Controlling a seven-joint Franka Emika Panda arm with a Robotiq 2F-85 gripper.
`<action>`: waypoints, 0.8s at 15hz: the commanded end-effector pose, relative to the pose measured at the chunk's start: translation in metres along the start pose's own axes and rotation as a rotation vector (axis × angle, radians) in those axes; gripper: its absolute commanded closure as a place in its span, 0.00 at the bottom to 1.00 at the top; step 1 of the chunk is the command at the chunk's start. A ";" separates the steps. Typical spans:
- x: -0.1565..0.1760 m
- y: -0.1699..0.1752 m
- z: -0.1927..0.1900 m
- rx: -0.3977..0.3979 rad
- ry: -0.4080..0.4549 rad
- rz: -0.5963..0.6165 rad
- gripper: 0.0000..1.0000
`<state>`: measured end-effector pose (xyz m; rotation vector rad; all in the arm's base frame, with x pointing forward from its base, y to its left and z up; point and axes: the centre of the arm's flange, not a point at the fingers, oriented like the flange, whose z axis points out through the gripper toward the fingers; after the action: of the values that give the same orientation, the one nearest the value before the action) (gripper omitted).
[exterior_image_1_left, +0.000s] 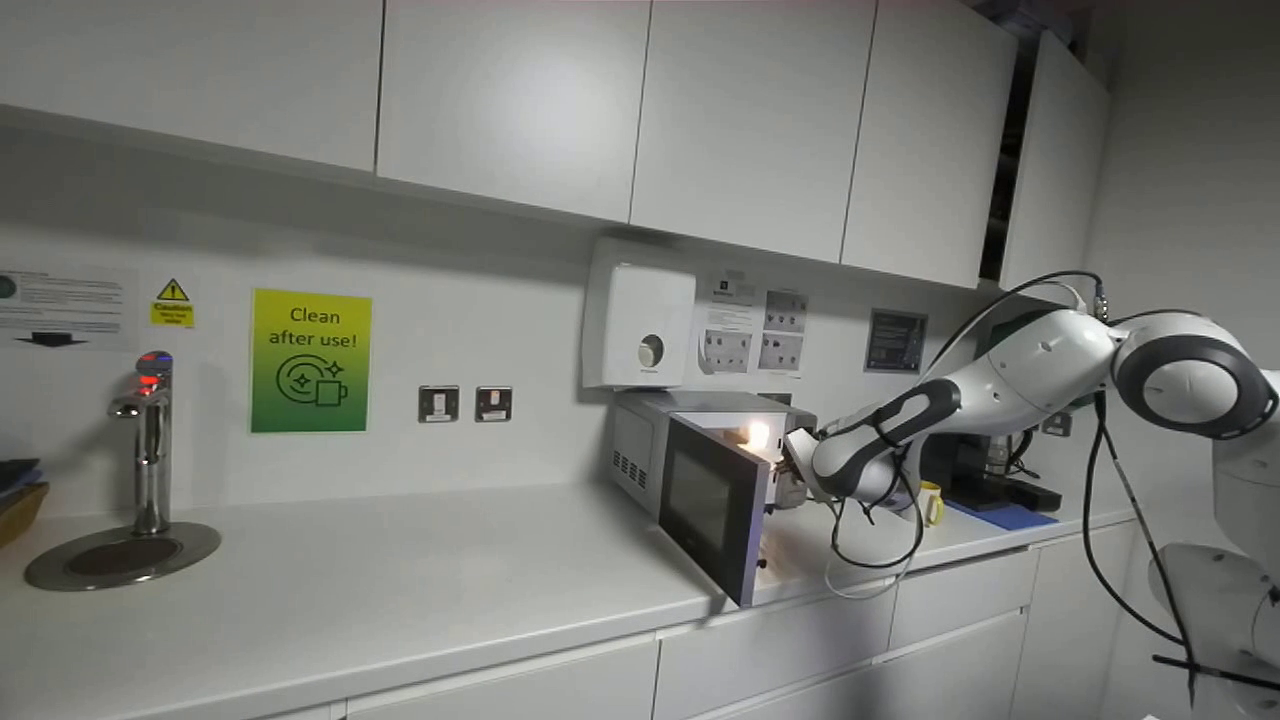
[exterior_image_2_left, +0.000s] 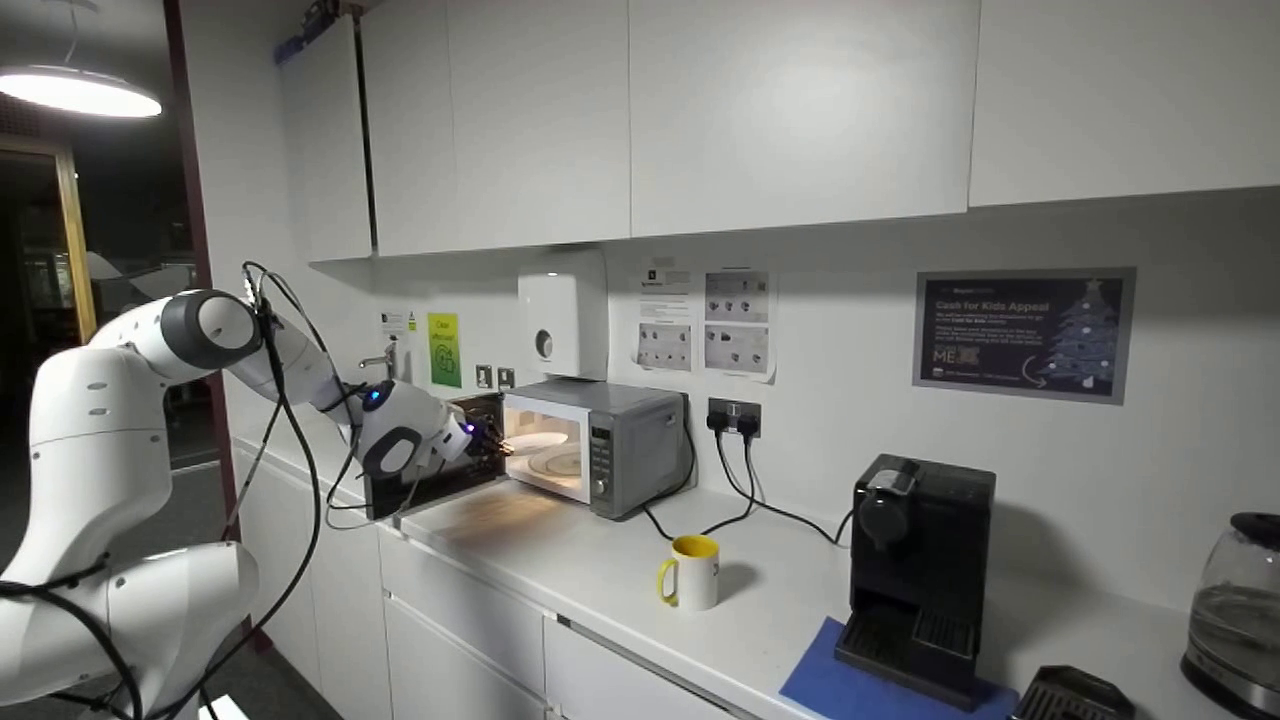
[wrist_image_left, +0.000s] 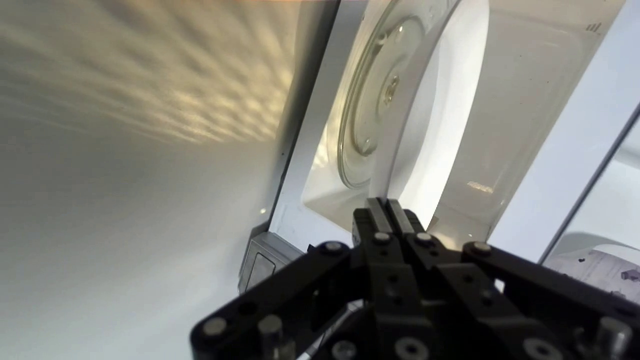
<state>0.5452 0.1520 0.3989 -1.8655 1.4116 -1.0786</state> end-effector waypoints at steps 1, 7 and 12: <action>0.000 0.000 0.000 0.000 0.001 0.000 0.98; 0.001 0.000 0.000 -0.001 0.002 0.001 0.98; -0.006 0.014 -0.009 -0.004 0.022 -0.005 0.99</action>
<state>0.5431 0.1536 0.3889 -1.8943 1.4119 -1.0844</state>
